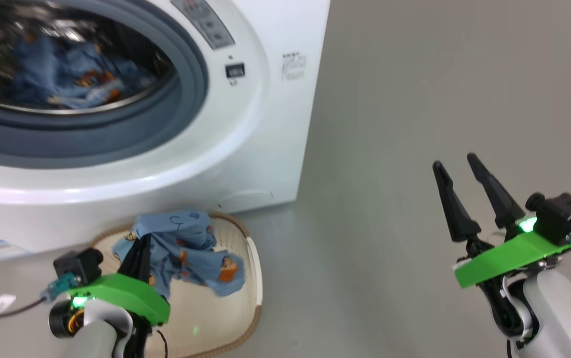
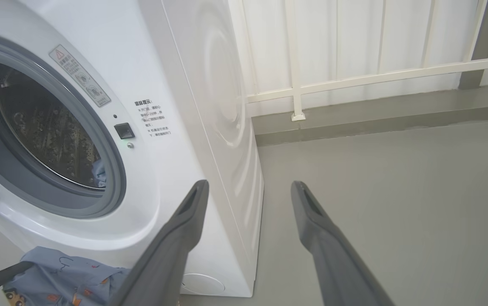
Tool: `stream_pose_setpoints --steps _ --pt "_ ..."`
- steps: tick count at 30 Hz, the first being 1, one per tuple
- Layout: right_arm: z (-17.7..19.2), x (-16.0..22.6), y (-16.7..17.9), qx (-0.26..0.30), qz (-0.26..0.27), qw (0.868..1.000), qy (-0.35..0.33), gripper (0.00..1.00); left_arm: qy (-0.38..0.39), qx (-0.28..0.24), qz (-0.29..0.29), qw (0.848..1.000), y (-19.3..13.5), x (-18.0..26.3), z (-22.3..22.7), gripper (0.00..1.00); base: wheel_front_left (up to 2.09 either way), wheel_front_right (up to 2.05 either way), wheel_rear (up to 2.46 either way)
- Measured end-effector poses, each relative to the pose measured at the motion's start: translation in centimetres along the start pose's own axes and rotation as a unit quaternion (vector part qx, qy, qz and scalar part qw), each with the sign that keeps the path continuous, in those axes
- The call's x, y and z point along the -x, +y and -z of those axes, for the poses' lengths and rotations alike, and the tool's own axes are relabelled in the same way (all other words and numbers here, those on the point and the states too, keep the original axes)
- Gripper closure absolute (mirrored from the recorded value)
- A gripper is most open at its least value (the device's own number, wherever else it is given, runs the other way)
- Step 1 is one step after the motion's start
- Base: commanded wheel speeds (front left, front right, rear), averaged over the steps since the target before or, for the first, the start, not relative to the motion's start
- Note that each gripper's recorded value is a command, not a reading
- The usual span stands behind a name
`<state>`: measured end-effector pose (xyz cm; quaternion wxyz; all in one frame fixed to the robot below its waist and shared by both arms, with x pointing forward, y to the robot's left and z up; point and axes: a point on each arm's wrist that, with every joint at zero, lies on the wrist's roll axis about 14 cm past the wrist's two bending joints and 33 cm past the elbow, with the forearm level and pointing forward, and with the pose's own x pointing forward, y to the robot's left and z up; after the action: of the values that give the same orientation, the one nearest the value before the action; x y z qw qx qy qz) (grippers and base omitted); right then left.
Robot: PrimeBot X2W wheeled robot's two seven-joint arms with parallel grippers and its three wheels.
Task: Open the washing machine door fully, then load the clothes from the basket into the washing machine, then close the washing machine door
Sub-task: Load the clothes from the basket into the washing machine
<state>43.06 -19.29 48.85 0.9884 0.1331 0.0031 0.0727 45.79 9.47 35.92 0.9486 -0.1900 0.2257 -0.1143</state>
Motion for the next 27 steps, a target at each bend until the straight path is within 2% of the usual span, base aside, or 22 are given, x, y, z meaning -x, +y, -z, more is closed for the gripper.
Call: stream_pose_setpoints --steps 7,17,22,27 --pt "-1.5 1.4 1.4 -0.002 -0.013 1.0 -0.02 0.0 -0.091 -0.003 0.031 0.995 -2.1 3.0 -5.1 1.0 0.0 0.0 0.0" --pt "-3.1 3.0 2.4 -0.002 -0.022 0.999 -0.041 0.0 -0.202 -0.036 0.056 0.977 -5.0 7.4 -10.9 1.0 0.0 0.0 0.0" --pt "-3.8 3.3 2.8 0.0 -0.027 0.998 -0.051 0.0 -0.238 -0.058 0.066 0.967 -6.4 9.1 -12.6 1.0 0.0 0.0 0.0" --pt "-3.6 3.6 2.9 -0.001 -0.028 0.998 -0.05 0.0 -0.251 -0.067 0.057 0.964 -6.3 10.0 -13.1 1.0 0.0 0.0 0.0"
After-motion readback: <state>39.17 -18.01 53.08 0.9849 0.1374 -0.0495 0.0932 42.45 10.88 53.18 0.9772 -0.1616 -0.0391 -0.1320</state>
